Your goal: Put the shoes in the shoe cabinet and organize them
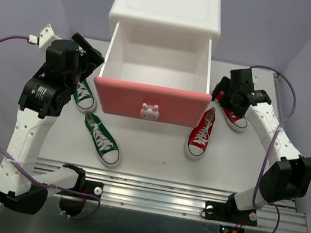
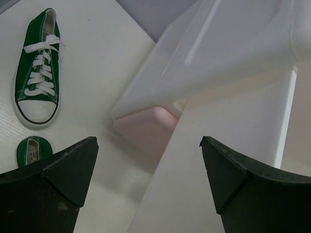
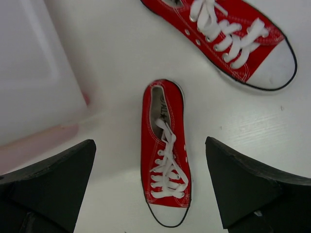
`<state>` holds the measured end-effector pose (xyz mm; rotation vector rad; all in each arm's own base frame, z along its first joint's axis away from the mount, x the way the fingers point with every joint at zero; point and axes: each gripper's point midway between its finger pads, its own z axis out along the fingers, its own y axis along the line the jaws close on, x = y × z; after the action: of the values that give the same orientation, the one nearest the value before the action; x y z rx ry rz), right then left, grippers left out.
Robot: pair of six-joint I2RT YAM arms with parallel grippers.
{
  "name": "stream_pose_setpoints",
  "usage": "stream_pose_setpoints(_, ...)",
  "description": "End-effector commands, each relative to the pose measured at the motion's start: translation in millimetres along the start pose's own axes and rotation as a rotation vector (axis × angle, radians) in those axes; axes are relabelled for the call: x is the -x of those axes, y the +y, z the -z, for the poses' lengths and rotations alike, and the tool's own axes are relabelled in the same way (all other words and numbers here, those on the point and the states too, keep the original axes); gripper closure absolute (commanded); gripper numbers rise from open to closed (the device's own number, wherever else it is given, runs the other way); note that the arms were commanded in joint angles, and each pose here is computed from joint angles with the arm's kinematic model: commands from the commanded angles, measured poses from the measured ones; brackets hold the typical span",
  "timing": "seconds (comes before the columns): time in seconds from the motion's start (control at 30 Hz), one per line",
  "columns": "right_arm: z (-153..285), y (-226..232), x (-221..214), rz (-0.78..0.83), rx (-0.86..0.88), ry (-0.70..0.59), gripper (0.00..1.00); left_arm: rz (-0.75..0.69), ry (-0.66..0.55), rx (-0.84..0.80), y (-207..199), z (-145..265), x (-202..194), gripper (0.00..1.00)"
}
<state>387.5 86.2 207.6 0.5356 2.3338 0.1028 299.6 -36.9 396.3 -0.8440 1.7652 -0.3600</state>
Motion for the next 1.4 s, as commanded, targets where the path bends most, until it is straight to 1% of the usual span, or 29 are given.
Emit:
stream_pose_setpoints(0.0,1.0,3.0,-14.0,-0.020,0.056,0.011,0.00,-0.003,-0.014,-0.008,6.7,2.6,-1.8,0.01)
stream_pose_setpoints(0.07,-5.2,11.2,-31.6,0.020,0.073,0.048,0.00,0.001,-0.012,0.001,12.2,3.4,-4.8,0.01)
stream_pose_setpoints(0.1,-12.5,8.2,-42.3,0.038,0.048,0.067,0.00,0.007,-0.015,0.003,16.4,5.4,-6.7,0.01)
stream_pose_setpoints(0.2,-24.2,1.9,-64.1,0.009,-0.005,0.107,0.00,0.009,-0.012,0.011,24.6,7.8,-11.5,0.01)
stream_pose_setpoints(0.3,-31.5,-0.3,-74.0,-0.010,-0.014,0.104,0.00,-0.003,0.008,0.020,31.0,8.5,-18.3,0.01)
stream_pose_setpoints(0.43,-50.0,0.1,-94.6,-0.011,-0.008,0.155,0.00,-0.006,0.029,0.037,38.2,9.8,-25.4,0.01)
stream_pose_setpoints(0.57,-61.5,7.1,-101.8,0.006,0.013,0.164,0.00,-0.003,0.037,0.020,39.2,12.6,-29.1,0.01)
stream_pose_setpoints(0.73,-73.2,0.9,-118.7,0.025,-0.004,0.206,0.01,0.003,0.046,0.019,45.1,15.5,-34.7,0.01)
stream_pose_setpoints(0.83,-78.5,-12.1,-135.3,0.009,-0.044,0.232,0.04,0.014,0.045,0.017,46.6,17.7,-35.0,0.01)
stream_pose_setpoints(0.97,-76.0,-14.8,-144.7,-0.008,-0.040,0.236,0.09,0.014,0.045,0.018,48.7,18.8,-36.3,0.01)
stream_pose_setpoints(1.07,-77.2,-18.7,-149.6,0.001,-0.043,0.240,0.19,0.011,0.051,0.023,51.0,18.5,-38.6,0.01)
stream_pose_setpoints(1.13,-80.6,-19.4,-152.9,0.008,-0.044,0.247,0.22,0.013,0.055,0.018,51.0,18.6,-40.1,0.01)
stream_pose_setpoints(1.17,-81.9,-19.3,-152.8,0.010,-0.045,0.246,0.25,0.013,0.056,0.016,50.9,18.7,-40.3,0.01)
stream_pose_setpoints(1.37,-84.4,-15.9,-145.0,0.032,-0.067,0.227,0.26,0.015,0.065,0.006,50.8,20.6,-42.9,0.01)
